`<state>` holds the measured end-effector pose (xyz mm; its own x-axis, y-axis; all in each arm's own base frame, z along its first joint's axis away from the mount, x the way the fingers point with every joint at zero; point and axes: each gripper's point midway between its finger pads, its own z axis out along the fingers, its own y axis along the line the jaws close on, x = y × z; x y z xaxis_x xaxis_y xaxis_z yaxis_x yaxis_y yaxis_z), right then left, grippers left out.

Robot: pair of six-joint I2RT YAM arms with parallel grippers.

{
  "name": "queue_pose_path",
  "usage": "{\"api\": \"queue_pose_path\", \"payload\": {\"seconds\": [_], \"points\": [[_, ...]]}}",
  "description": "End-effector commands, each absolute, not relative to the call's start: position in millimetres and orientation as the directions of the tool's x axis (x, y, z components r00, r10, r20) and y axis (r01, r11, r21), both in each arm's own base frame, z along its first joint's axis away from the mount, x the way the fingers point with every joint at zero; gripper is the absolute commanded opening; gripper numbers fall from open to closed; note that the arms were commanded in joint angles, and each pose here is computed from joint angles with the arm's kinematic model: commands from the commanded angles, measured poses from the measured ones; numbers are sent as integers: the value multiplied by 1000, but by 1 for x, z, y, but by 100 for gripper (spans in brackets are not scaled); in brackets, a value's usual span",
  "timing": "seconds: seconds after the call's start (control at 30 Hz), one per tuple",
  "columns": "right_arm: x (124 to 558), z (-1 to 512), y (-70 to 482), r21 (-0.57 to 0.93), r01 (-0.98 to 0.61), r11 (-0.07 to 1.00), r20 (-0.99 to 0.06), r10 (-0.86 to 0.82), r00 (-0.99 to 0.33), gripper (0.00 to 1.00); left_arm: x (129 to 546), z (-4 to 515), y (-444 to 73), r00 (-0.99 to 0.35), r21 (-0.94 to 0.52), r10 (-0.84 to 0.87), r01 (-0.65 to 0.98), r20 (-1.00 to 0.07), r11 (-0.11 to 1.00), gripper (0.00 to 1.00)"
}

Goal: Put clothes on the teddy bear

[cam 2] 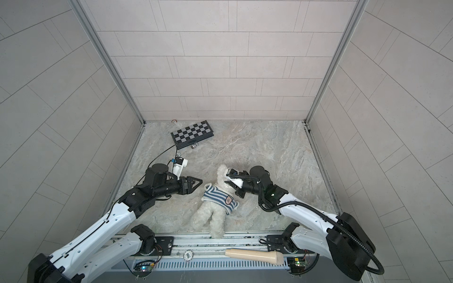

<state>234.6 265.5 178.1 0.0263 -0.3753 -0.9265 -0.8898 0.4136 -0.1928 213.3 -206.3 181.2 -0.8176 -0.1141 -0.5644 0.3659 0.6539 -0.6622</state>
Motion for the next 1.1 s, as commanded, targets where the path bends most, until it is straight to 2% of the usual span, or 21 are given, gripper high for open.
{"api": "queue_pose_path", "payload": {"seconds": [0.0, 0.13, 0.37, 0.63, 0.93, 1.0, 1.07], "points": [[224, 218, 272, -316, -874, 369, -933, -287, 216, 7, 214, 199, -212, -786, -679, -128, 426, -605, 599, 65], [210, 233, 272, -349, -872, 342, -931, -232, 281, 6, 213, 220, -217, -741, -673, -136, 496, -657, 548, 70], [196, 248, 274, -364, -876, 317, -930, -177, 322, 5, 215, 268, -229, -658, -649, -164, 611, -735, 454, 73], [187, 254, 280, -387, -875, 289, -921, -171, 351, 5, 231, 275, -248, -649, -647, -167, 630, -742, 429, 71], [182, 257, 281, -406, -870, 281, -913, -171, 370, 5, 233, 268, -272, -671, -667, -154, 631, -726, 397, 63], [181, 256, 281, -406, -870, 278, -913, -172, 371, 5, 231, 269, -274, -671, -670, -155, 635, -725, 384, 56], [180, 255, 281, -406, -872, 275, -913, -172, 370, 5, 230, 269, -276, -671, -670, -151, 638, -725, 381, 44]]}}
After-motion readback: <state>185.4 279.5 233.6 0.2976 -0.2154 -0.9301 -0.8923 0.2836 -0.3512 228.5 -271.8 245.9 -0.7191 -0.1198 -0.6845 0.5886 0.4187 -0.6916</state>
